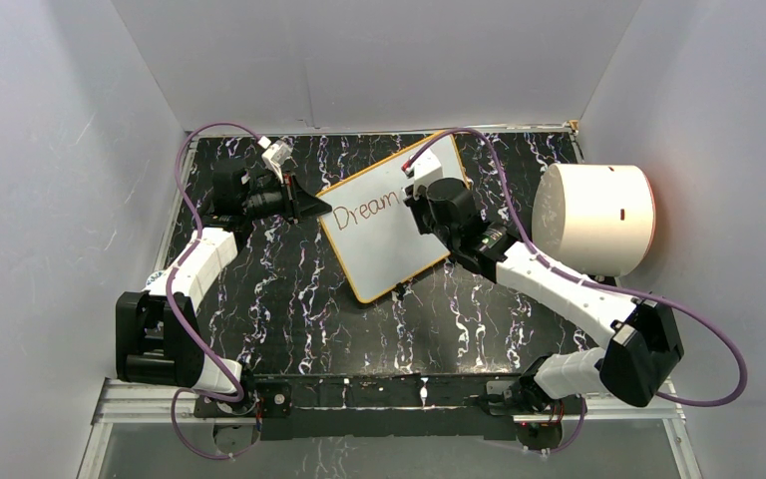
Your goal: Write a sentence on the whiteboard
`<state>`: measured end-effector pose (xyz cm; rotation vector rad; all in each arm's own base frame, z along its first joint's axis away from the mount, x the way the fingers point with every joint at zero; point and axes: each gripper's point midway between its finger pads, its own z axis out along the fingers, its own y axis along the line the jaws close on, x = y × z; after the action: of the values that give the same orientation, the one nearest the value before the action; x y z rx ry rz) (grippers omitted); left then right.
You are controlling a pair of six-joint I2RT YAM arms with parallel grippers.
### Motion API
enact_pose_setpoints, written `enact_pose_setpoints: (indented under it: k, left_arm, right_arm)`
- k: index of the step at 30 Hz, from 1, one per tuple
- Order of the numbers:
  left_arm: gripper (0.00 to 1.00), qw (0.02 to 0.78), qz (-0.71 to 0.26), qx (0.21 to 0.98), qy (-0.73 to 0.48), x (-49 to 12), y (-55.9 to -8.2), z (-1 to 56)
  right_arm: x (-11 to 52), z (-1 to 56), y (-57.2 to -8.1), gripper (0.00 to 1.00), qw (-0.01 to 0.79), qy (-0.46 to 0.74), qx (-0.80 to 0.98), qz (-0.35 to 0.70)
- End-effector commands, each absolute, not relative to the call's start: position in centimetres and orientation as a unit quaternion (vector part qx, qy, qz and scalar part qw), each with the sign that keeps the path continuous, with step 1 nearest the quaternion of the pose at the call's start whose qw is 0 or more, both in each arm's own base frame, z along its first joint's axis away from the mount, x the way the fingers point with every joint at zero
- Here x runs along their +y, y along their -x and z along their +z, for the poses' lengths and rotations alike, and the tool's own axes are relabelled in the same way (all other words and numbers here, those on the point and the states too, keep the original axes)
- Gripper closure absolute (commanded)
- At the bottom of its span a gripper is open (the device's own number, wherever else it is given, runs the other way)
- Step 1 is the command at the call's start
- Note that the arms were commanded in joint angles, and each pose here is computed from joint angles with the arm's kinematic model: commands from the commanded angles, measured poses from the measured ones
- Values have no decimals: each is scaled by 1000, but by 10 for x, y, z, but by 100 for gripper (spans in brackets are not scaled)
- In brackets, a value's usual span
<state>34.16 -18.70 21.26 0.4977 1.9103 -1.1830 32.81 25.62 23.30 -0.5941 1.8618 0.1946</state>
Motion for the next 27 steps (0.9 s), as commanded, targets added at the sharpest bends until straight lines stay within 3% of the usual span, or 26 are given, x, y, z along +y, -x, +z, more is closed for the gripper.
enact_pose_setpoints:
  k: [1, 27]
  left_arm:
    - [100, 369, -441, 797, -185, -186, -337, 172]
    - [100, 369, -440, 797, -186, -186, -337, 172]
  right_arm:
    - [265, 262, -340, 100, 590, 241, 764, 101]
    - [276, 260, -342, 100, 590, 248, 758, 125]
